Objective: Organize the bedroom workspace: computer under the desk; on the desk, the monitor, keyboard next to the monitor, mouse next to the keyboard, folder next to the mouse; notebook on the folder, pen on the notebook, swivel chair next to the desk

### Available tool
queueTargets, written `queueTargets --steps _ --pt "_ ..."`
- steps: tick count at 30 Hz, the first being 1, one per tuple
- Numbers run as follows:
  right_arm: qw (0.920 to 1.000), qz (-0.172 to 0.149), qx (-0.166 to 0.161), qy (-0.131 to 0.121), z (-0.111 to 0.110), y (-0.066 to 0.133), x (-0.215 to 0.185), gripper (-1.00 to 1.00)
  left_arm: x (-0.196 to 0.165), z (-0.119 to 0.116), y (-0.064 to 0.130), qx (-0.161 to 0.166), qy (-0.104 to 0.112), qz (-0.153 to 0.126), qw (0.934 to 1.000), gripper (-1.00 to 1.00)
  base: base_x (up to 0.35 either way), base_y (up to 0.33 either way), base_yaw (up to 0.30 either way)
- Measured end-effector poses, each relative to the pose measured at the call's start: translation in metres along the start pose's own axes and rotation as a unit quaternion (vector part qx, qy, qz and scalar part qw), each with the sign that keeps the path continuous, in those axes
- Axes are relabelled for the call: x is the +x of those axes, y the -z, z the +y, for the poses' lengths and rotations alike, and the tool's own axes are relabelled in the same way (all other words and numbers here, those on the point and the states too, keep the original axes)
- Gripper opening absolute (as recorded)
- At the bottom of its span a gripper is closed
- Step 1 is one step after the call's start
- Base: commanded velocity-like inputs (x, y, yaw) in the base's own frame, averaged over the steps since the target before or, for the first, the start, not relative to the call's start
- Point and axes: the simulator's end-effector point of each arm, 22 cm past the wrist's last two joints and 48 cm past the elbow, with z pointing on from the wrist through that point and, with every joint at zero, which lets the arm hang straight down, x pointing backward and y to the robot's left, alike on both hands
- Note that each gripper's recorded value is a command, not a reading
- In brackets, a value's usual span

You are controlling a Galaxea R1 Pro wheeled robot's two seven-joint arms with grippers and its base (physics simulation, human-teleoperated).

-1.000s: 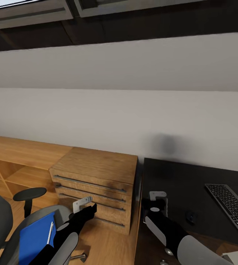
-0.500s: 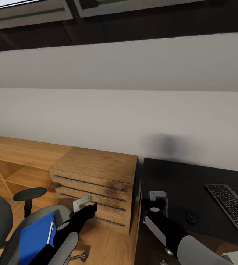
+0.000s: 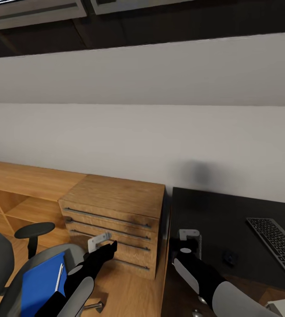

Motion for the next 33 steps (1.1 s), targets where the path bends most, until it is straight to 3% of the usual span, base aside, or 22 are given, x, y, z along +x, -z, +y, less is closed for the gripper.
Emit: queueTargets --steps 14,33 --pt "1.0 -0.008 -0.002 -0.002 0.005 -0.011 0.013 1.0 0.018 0.007 -0.012 0.0 0.0 0.0 1.0 1.0 0.0 0.0 0.0" --pt "1.0 -0.008 -0.002 -0.003 0.005 -0.011 0.013 1.0 0.019 0.009 -0.013 -0.001 0.0 0.002 1.0 1.0 0.0 0.0 0.0"
